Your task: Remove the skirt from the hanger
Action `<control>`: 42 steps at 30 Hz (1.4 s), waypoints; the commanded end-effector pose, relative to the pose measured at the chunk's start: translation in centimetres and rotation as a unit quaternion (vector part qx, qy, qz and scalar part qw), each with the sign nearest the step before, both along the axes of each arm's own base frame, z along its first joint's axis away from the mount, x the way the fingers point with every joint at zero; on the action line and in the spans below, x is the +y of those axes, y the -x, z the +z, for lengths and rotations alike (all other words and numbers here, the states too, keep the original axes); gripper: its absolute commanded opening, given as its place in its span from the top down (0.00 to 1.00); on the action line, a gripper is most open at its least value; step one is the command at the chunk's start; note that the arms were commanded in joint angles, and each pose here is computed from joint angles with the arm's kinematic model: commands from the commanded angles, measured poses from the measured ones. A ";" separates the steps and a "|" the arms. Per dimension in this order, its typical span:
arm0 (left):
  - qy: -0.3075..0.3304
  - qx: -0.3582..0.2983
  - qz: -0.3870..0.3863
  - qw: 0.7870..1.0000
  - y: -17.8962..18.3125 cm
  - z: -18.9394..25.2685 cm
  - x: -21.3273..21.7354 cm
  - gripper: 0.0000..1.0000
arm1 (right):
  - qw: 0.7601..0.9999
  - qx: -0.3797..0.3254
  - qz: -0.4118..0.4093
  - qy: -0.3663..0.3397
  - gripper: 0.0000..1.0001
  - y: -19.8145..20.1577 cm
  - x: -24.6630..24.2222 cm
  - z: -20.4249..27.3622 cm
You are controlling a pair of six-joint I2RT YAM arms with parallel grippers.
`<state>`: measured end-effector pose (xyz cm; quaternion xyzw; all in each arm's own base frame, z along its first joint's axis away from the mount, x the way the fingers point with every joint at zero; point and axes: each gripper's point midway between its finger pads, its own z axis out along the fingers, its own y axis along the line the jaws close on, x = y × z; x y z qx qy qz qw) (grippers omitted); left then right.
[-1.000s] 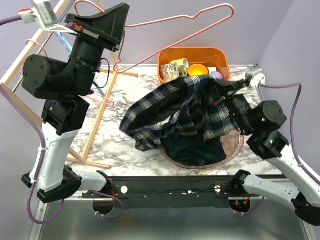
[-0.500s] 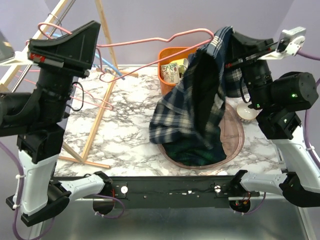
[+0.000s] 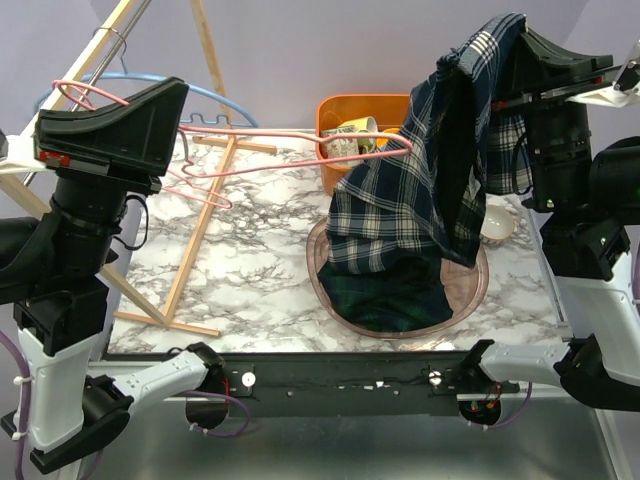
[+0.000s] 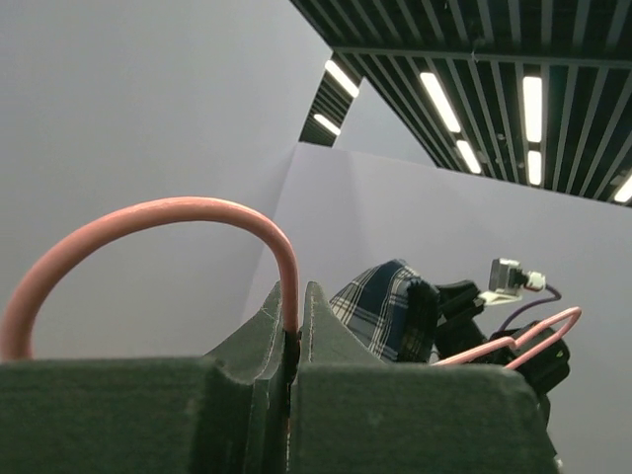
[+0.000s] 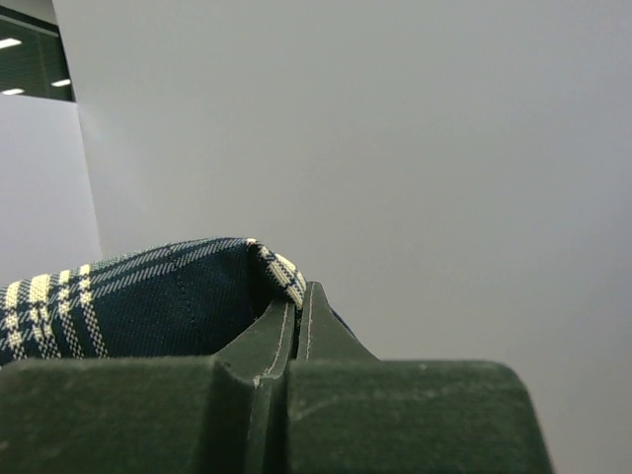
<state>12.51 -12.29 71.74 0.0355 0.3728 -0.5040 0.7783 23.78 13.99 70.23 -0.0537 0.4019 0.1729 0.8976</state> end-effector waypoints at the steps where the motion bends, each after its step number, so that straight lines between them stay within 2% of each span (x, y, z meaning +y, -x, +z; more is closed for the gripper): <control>1: -0.042 -0.008 0.000 0.999 0.4 -1.5 -0.6 1.00 | 1.000 -0.014 -0.022 0.001 0.99 1.3 -1.9 1.0; 6: -0.067 -0.013 0.005 0.998 0.9 -2.1 -0.6 1.00 | 0.996 -0.008 -0.078 0.043 0.99 0.0 -2.2 0.4; 16: -0.095 -0.033 -0.003 0.995 2.9 -2.7 -0.1 1.00 | 0.986 -0.041 -0.142 0.078 0.99 1.5 -4.8 2.8; 28: -0.091 -0.044 0.010 0.995 3.9 -2.5 1.0 1.00 | 0.983 -0.049 -0.151 0.093 0.99 1.9 -5.1 2.7; 38: -0.086 -0.050 0.016 0.995 4.6 -2.2 1.7 1.00 | 0.981 -0.069 -0.167 0.077 0.99 5.0 -8.3 3.8; 42: -0.083 -0.049 0.017 0.995 4.6 -2.3 1.8 1.00 | 0.981 -0.061 -0.164 0.086 0.99 4.7 -8.0 3.3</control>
